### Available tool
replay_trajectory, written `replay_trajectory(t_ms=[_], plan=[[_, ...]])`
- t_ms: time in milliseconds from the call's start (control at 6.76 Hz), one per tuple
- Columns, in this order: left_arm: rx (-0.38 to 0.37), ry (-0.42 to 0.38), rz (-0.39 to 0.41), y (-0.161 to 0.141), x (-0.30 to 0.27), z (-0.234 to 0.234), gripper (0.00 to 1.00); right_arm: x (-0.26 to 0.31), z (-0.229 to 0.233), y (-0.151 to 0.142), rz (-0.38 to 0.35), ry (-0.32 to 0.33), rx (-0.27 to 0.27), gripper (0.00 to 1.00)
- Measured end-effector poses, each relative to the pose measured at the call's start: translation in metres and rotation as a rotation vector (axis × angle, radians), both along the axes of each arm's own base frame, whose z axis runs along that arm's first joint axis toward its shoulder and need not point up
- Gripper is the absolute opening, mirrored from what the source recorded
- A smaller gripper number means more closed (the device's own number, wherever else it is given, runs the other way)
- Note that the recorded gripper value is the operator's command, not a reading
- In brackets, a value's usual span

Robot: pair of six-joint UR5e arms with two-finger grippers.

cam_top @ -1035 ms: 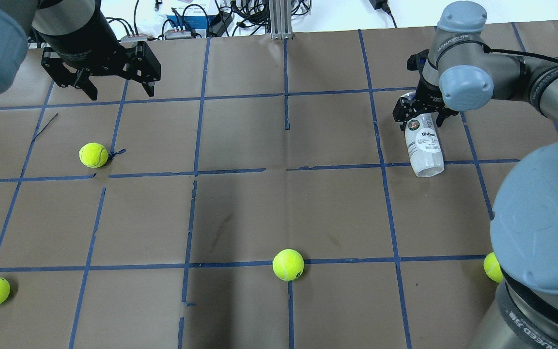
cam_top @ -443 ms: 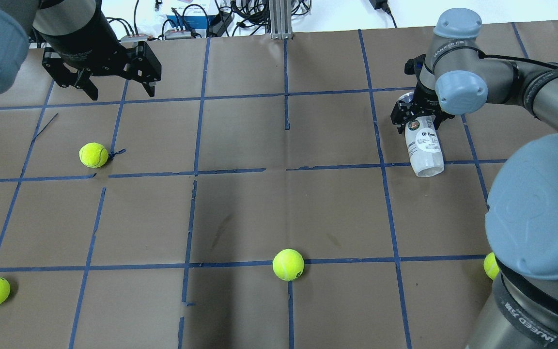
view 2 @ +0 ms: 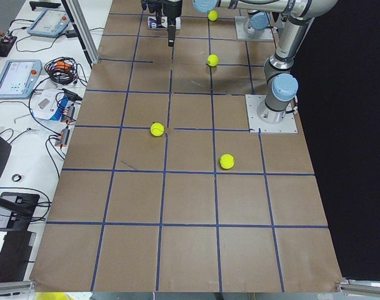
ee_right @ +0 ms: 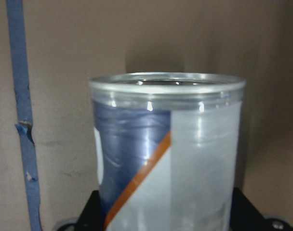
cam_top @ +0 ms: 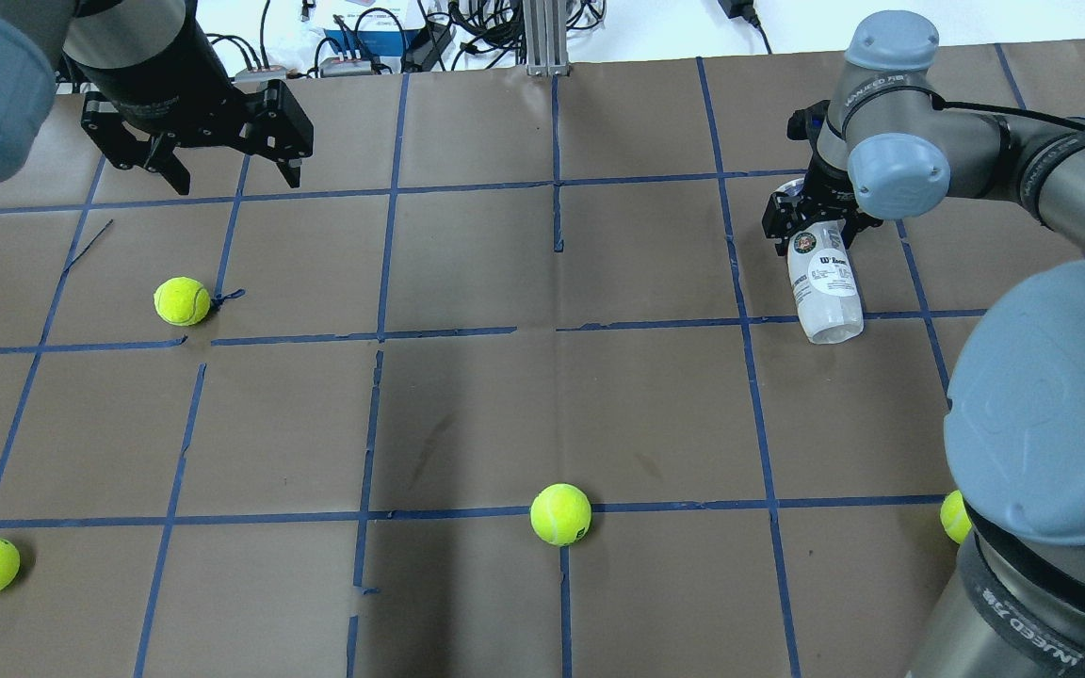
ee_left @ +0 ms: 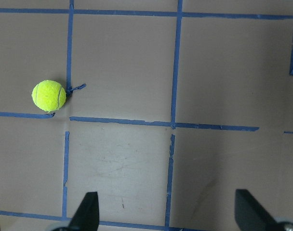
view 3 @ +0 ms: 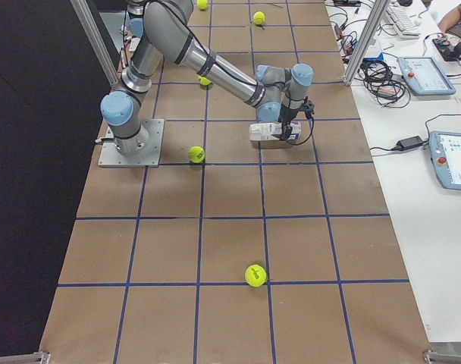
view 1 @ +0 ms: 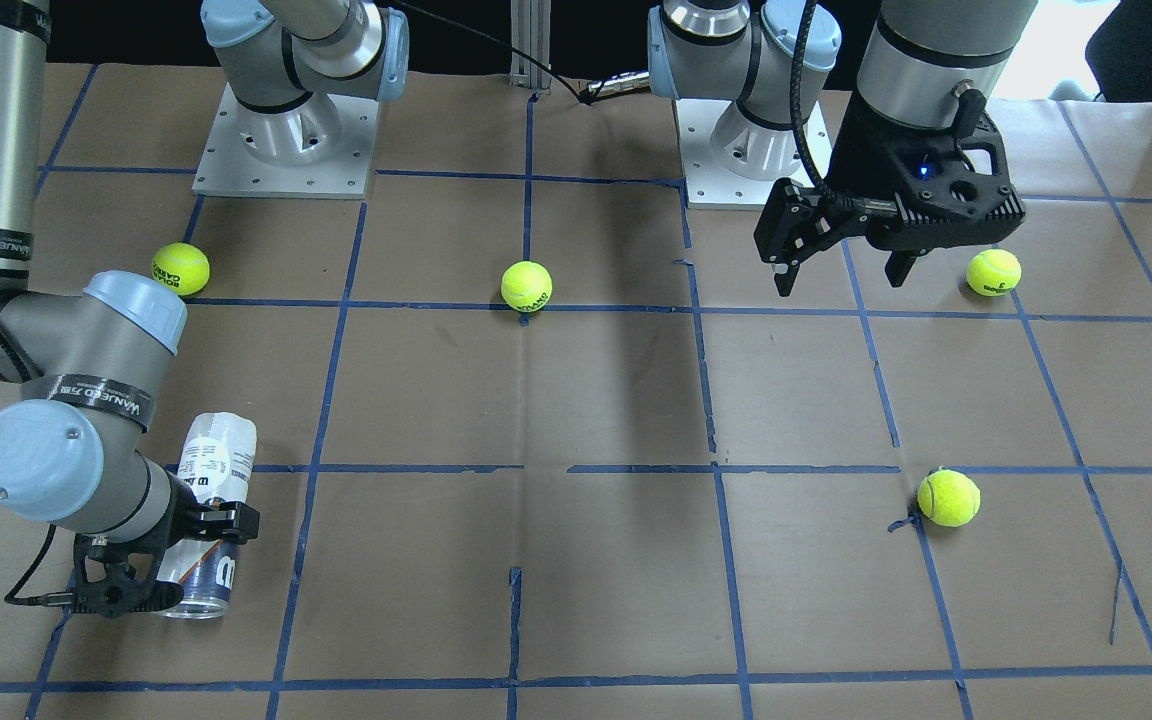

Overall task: Lift up tennis ball bucket
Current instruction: 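Lift the can with the right gripper and carry it toward the left gripper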

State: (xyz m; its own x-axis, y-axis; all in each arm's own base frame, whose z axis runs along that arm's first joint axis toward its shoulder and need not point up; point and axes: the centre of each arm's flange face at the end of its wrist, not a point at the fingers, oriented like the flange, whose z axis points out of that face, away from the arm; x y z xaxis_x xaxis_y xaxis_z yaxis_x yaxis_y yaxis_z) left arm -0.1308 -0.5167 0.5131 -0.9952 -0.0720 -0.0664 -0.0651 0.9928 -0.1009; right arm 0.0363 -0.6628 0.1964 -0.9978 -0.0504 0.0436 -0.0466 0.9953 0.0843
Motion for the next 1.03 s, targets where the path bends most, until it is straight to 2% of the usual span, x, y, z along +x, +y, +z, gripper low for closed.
replay_trajectory(t_ms=[591, 739, 887, 1035], plan=[[0.0, 0.0, 0.0, 0.0, 0.0, 0.0, 1.0, 0.002, 0.011, -0.001, 0.018, 0.005, -0.007, 0.77], [0.0, 0.0, 0.001, 0.0, 0.001, 0.0, 1.0, 0.009, 0.024, -0.004, 0.051, 0.004, -0.006, 0.77], [0.0, 0.0, 0.001, 0.0, 0.001, 0.0, 1.0, 0.027, 0.044, -0.009, 0.132, 0.0, -0.007, 0.77], [0.0, 0.0, 0.001, 0.0, 0.001, 0.0, 1.0, 0.06, 0.07, -0.015, 0.25, -0.001, -0.028, 0.76]])
